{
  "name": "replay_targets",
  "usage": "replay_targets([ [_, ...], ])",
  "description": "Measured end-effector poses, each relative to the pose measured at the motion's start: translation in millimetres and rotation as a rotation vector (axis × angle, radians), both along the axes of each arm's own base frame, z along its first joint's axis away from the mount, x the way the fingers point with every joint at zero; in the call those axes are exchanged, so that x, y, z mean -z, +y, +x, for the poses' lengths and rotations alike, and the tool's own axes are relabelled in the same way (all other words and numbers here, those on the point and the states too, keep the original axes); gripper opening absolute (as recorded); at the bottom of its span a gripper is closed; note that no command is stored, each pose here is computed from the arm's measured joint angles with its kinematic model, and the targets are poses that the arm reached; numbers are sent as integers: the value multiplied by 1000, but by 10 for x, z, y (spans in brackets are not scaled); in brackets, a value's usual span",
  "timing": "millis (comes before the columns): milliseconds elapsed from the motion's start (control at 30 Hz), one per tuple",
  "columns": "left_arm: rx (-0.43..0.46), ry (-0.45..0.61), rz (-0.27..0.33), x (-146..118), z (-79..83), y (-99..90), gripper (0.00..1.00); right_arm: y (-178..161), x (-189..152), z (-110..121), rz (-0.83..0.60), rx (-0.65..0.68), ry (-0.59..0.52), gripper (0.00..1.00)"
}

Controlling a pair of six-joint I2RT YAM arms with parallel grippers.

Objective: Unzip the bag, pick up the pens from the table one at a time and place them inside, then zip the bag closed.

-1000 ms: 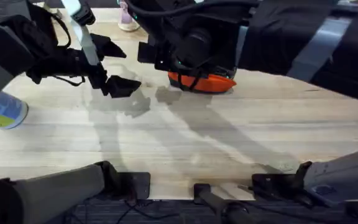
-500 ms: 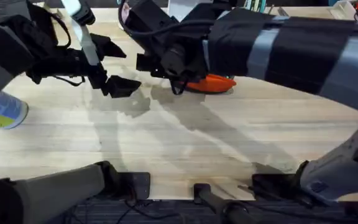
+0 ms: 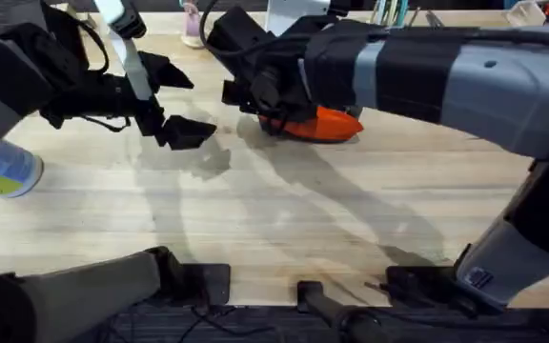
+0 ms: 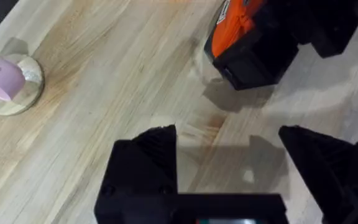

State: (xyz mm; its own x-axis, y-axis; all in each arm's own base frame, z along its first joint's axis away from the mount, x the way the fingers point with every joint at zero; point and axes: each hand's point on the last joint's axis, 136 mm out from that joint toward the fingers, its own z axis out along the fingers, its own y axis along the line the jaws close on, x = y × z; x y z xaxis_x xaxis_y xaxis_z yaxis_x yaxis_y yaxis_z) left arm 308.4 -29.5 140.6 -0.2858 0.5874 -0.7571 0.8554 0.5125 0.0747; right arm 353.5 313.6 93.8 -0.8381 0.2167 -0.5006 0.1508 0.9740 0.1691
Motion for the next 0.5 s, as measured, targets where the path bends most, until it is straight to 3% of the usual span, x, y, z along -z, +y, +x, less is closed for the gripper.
replay_targets([
  [200, 0, 0, 0, 0, 0, 0, 993, -15, 6, 8, -6, 1, -1, 765],
  [300, 0, 0, 0, 0, 0, 0, 993, -15, 4, 8, -7, -1, -1, 552],
  [467, 0, 0, 0, 0, 0, 1, 993, 10, 2, 6, 4, -5, 1, 63],
  [500, 0, 0, 0, 0, 0, 0, 993, 17, 4, -3, 4, -8, 3, 40],
])
